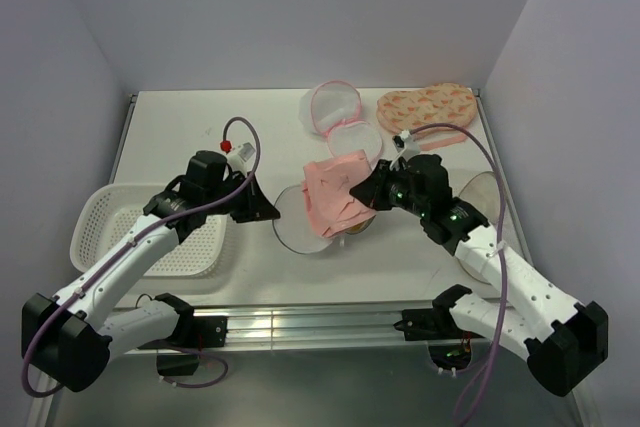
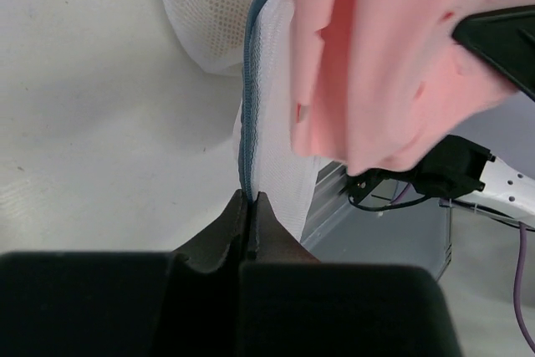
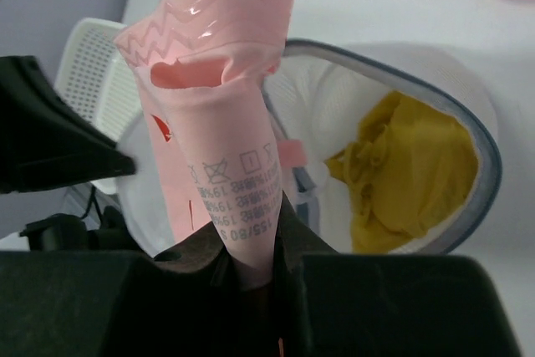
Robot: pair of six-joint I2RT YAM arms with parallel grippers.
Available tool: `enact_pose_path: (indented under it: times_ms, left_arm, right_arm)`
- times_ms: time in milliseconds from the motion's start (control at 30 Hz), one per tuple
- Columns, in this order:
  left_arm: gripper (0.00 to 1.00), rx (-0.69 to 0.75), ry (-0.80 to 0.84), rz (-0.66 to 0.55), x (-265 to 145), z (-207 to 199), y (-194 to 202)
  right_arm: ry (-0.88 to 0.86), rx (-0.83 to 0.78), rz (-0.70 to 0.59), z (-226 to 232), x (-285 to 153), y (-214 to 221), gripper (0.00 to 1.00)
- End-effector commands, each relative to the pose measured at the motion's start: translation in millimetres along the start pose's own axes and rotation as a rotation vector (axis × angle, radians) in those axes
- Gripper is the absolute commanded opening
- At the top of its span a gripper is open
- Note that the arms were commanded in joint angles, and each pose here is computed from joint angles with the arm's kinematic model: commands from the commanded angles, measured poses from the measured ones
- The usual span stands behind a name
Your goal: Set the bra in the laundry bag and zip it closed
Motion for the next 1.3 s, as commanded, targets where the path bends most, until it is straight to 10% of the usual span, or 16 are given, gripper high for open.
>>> enact_pose_path:
  times_ms: [0,733,1267]
  left_arm:
    - [0.00,0.038,0.011,0.017,-5.0,-2.2,0.2]
    - [0.00,0.066,0.021,0.024,-26.8,-27.8,-12.7]
    - [0.00,0.062,0.010,0.046,-15.0,-26.1,-18.4]
  right_arm:
    - [-0.013,0.000,-0.089,-1.0,12.8,-11.3,0.08]
    - [0.556,-0.160,-0.078,-83.7,39.1,18.3,0.01]
    - [0.333,-0.235,-0.028,-21.9,54.8,34.9,0.02]
Point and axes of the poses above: each gripper's point midway between its finger pads, its own x axis out along the fingers, its own z axis along the line the jaws close on, y = z × x, the point moved 5 cm from there along -x, back along the fingers, and after that the axes turned 10 degrees about -x, right-handed, at the moved point
